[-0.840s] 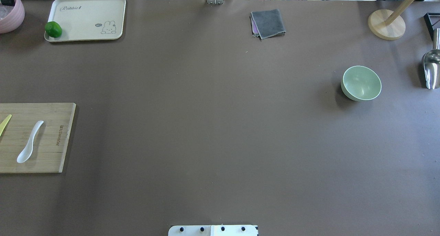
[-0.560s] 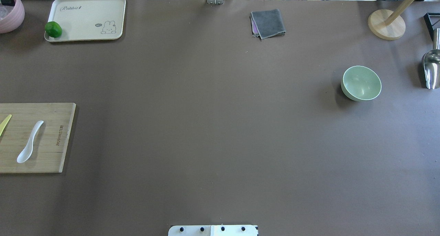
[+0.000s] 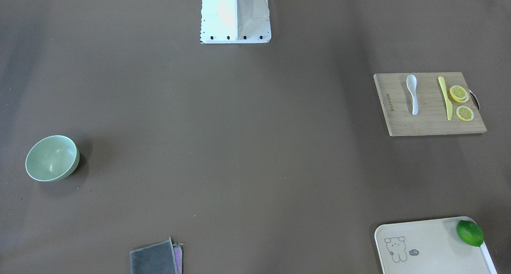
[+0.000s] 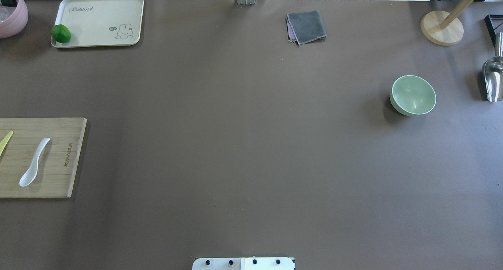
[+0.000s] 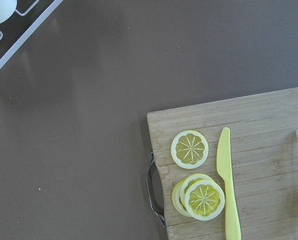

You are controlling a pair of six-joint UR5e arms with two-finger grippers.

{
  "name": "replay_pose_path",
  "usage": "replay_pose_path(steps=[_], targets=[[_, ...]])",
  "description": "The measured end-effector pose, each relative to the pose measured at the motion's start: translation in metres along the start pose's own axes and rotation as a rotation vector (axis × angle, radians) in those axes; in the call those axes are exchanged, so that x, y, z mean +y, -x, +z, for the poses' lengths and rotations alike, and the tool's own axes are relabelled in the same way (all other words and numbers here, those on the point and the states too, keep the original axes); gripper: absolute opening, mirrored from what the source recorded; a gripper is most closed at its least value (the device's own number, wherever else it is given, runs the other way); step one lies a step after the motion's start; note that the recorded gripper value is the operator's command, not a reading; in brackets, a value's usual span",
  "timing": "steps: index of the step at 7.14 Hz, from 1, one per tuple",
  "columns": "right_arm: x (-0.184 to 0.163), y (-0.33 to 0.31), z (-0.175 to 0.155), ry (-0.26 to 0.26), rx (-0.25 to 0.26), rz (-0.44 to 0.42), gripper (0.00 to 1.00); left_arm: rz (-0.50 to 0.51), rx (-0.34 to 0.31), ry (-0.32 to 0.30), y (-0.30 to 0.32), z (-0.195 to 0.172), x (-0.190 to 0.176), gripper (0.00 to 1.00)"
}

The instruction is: Place spoon in bowl

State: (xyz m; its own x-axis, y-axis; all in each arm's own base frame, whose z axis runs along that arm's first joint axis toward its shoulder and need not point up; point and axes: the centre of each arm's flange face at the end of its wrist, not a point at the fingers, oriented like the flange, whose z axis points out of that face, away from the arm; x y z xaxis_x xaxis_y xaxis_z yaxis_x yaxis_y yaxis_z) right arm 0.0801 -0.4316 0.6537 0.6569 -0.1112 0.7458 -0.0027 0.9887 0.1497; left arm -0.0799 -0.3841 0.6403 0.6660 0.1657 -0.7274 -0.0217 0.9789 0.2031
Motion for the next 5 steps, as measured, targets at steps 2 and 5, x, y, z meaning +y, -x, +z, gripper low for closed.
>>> replay_pose_path(steps=[2, 5], targets=[[-0.0006, 0.0005, -0.0003, -0.001, -0.002, 0.002, 1.00, -0.002, -0.002, 0.002, 0.0011, 0.0007, 0.0004, 0.98], [-0.0008, 0.0011, -0.0007, -0.001, -0.003, 0.004, 1.00, -0.004, -0.003, 0.004, 0.0020, 0.0017, 0.0019, 0.98]])
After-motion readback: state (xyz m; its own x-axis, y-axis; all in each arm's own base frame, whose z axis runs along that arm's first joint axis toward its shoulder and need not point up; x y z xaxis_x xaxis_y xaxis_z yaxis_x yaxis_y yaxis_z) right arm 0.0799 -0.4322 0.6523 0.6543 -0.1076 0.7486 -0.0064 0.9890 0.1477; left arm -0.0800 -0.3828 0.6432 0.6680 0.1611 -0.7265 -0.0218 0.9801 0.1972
